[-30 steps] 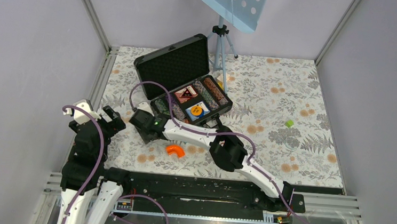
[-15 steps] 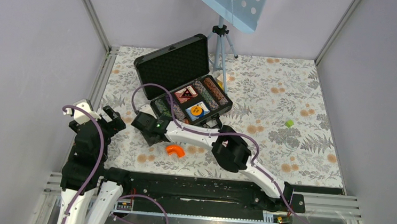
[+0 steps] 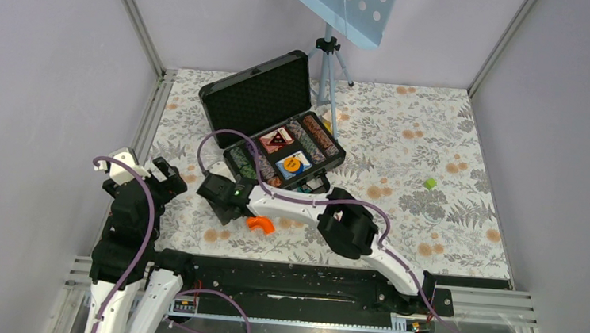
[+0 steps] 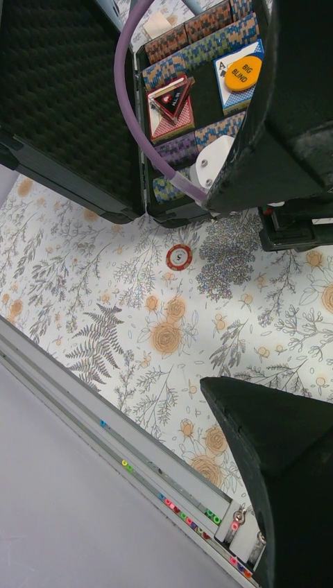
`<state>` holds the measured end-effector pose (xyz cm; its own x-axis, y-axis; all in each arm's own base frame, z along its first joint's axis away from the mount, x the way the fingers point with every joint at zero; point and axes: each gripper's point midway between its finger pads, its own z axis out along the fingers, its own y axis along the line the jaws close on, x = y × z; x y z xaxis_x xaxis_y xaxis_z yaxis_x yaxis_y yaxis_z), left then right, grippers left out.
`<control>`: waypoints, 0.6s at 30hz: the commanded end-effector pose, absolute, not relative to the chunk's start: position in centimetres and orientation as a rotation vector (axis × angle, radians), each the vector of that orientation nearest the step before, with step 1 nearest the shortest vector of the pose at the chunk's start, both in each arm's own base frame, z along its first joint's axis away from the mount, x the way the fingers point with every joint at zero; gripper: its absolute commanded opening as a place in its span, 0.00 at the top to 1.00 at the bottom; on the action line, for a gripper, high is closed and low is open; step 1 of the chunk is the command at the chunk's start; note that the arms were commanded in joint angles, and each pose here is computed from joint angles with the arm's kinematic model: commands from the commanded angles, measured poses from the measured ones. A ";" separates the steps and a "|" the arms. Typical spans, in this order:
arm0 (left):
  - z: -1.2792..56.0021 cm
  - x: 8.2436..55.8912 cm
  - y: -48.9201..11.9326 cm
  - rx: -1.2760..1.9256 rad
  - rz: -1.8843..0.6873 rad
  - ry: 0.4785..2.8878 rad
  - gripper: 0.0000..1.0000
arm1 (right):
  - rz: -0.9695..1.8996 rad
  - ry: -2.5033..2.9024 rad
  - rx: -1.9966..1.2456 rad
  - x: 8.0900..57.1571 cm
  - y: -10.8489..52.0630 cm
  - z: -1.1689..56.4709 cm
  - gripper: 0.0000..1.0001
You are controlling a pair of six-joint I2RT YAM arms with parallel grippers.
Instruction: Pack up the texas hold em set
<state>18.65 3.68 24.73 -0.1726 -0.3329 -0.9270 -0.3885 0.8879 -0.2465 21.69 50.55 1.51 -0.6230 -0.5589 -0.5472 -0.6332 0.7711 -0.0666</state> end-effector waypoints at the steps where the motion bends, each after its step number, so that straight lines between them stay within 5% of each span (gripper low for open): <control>1: 25.8 18.9 3.9 -0.545 0.054 1.724 0.13 | -0.018 2.497 -0.941 20.9 46.4 -1.4 0.32; 18: 25.8 19.0 3.9 -0.547 0.053 1.723 0.13 | 0.262 2.562 -0.972 15.8 48.9 -0.5 0.43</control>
<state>18.66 3.65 24.73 -0.1731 -0.3326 -0.9270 -0.3871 0.8885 -0.2465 20.46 49.89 1.59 -0.6406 -0.5464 -0.5395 -0.6402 0.7680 -0.0177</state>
